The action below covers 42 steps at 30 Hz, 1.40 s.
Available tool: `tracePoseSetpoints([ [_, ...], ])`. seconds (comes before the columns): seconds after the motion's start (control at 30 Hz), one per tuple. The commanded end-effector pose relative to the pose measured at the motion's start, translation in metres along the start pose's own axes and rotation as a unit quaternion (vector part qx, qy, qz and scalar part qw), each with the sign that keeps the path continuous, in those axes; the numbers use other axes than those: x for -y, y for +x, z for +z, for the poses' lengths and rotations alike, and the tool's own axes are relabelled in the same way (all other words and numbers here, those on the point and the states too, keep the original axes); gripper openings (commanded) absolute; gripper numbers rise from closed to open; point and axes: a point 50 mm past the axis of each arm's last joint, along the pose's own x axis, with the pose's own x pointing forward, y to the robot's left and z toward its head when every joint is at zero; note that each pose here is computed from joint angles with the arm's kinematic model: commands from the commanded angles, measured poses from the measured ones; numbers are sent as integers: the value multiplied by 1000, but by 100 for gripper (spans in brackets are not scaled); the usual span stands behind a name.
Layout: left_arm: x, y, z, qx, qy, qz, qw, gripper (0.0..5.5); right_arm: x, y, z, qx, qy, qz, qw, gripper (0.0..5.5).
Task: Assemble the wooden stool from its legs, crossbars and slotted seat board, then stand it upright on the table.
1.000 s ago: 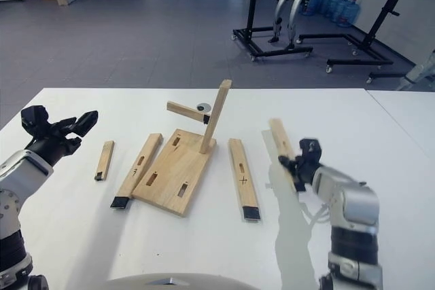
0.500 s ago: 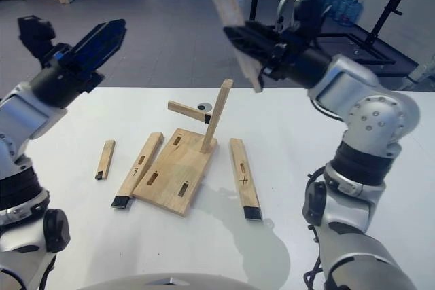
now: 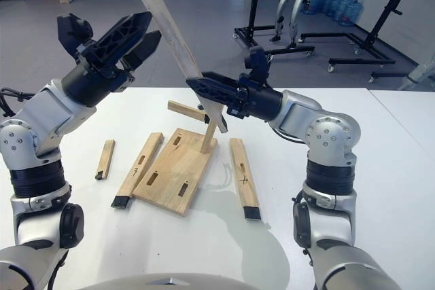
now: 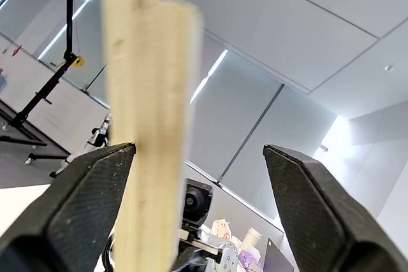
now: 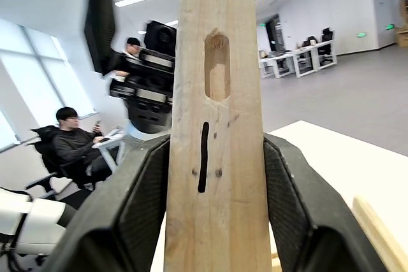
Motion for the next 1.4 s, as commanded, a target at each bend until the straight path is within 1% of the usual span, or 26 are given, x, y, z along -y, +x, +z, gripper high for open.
tracePoseSetpoints([
  [0.03, -5, -5, -6, -19, 2, 25, 999, 368, 0, 1, 16, 36, -13, 2, 999, 206],
  [0.17, -5, -6, -9, -30, 9, 32, 999, 368, -2, 1, 21, 42, -11, 13, 999, 206],
  [0.47, 4, 5, -7, -32, 6, -6, 999, 368, -15, 13, 3, 1, 18, 81, 997, 206],
  [0.7, 13, 7, -1, -29, -4, -39, 999, 368, -8, 16, -10, -9, 36, 74, 997, 206],
  [1.03, 4, 7, -3, -49, -37, -28, 998, 368, -7, 19, -13, -4, 38, 66, 997, 206],
  [1.2, 1, 6, -3, -53, -43, -18, 997, 297, -8, 21, -13, -4, 36, 68, 997, 206],
  [1.27, 1, 6, -1, -52, -44, -19, 998, 259, -8, 21, -14, -3, 36, 67, 997, 206],
  [1.33, 1, 7, -2, -53, -44, -19, 997, 246, -8, 21, -14, -3, 37, 66, 997, 205],
  [1.4, 0, 7, -3, -53, -46, -17, 997, 244, -8, 21, -16, -6, 36, 66, 997, 205],
])
